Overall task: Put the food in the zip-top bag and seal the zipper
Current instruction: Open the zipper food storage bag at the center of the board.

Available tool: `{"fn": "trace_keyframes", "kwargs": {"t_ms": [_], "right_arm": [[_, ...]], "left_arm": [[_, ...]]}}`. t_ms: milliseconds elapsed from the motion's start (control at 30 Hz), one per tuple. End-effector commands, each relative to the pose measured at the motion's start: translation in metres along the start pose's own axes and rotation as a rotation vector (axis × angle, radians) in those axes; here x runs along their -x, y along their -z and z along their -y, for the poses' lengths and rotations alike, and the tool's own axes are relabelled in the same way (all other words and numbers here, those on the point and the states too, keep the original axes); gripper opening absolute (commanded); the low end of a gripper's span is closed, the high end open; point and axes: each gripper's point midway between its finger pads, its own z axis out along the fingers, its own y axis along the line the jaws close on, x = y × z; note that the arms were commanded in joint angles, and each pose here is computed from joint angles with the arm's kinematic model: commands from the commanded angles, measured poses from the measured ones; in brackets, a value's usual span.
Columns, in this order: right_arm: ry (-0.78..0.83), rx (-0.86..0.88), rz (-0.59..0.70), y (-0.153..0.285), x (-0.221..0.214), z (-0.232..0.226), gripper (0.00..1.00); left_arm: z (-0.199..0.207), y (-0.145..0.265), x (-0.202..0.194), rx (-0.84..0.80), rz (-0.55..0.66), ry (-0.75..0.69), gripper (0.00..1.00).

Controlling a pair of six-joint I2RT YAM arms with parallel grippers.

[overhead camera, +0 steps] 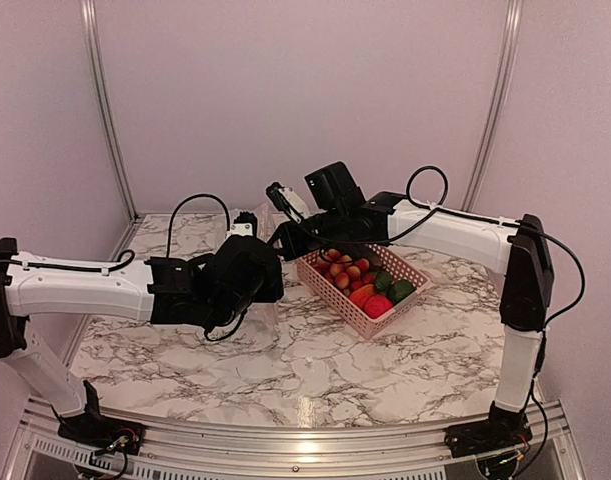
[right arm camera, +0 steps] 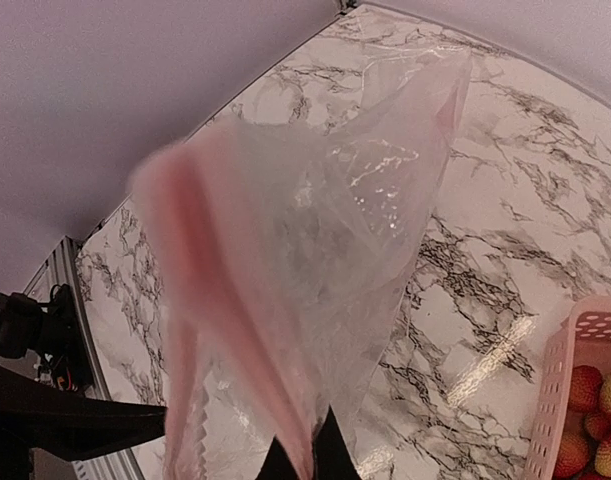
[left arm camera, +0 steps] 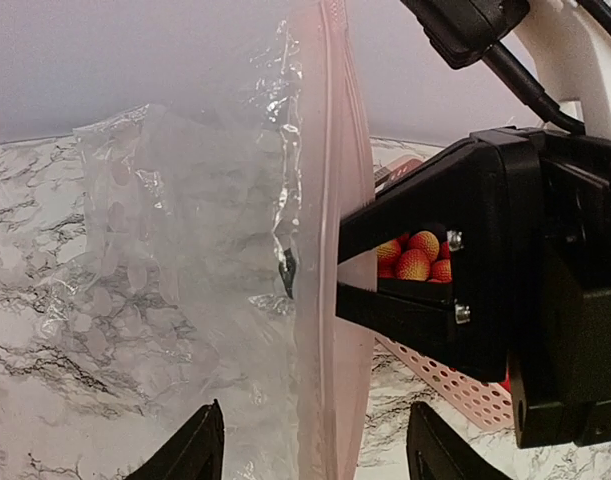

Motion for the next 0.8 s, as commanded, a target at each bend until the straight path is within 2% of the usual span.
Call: {"fn": "trace_keyframes", "kwargs": {"t_ms": [0, 133, 367, 533, 600, 767], "right_arm": [[-0.014, -0.002, 0.045, 0.013, 0.014, -0.01, 0.0], [-0.017, 0.008, 0.053, 0.019, 0.016, -0.014, 0.0], [-0.012, 0.008, 0.062, 0.027, 0.015, -0.016, 0.0], [-0.008, -0.036, 0.043, 0.025, 0.006, -0.001, 0.0], [-0.014, -0.076, 0.029, 0.025, -0.001, 0.016, 0.0], [-0.013, -0.141, -0.004, 0.032, -0.017, 0.062, 0.0]], "left_arm": [[0.001, -0.007, 0.008, 0.065, 0.009, -0.039, 0.64], [0.001, -0.017, 0.004, 0.124, 0.004, -0.083, 0.59], [-0.018, -0.021, 0.007, 0.25, 0.044, -0.134, 0.39], [-0.036, -0.01, 0.02, 0.29, 0.102, -0.121, 0.08], [-0.043, -0.001, 0.03, 0.298, 0.128, -0.112, 0.0], [-0.062, 0.018, 0.049, 0.325, 0.174, -0.107, 0.0]]}}
